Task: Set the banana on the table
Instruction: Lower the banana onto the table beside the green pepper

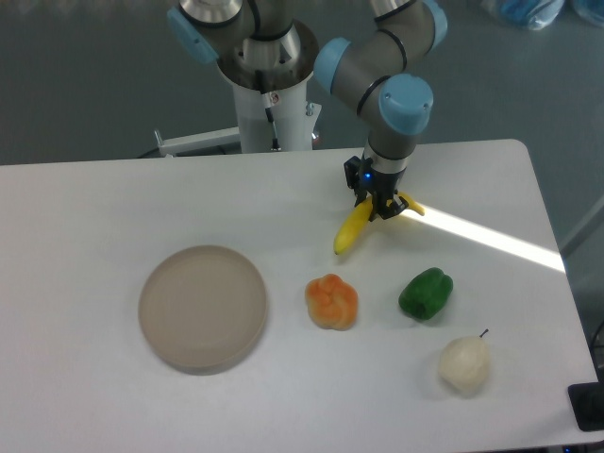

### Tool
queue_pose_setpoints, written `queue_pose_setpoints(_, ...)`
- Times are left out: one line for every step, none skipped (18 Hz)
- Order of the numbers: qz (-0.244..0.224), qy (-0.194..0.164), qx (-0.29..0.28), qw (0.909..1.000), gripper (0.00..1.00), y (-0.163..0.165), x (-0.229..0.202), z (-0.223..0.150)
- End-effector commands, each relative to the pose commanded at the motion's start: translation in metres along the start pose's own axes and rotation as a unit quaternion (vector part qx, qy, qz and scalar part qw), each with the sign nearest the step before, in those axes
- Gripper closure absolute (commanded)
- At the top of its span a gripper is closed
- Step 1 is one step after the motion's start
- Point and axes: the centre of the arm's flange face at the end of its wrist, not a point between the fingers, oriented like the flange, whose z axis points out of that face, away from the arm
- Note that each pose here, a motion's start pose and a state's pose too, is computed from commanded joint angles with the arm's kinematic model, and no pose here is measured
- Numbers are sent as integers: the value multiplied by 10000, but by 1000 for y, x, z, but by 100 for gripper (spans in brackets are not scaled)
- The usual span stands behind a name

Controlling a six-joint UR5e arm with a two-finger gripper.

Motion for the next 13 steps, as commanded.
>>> queue_pose_setpoints(23,0,-8,10000,70,0,-1,0)
queue_pose_setpoints(14,31,-6,10000,70,0,0,3)
queue_pose_setpoints(7,23,-7,10000,70,0,-1,2)
queue_pose_setpoints(-1,23,1,10000,70,0,-1,2)
queue_pose_setpoints(6,31,1,10000,70,0,-1,3)
queue_pose_setpoints(14,31,1,10000,70,0,-1,3)
queue_pose_setpoints(14,31,1,10000,70,0,-1,3)
queue_pose_setpoints(-9,23,1,10000,70,0,-1,2)
queue_pose_setpoints(-24,31,1,10000,69,0,-1,3)
queue_pose_setpoints(-25,31,1,10000,69,0,-1,3)
queue_pose_setpoints(-17,38,1,10000,69,0,-1,4)
queue_pose_setpoints(-10,38,1,10000,68,0,-1,4)
queue_pose_setpoints(-24,31,1,10000,68,0,-1,3)
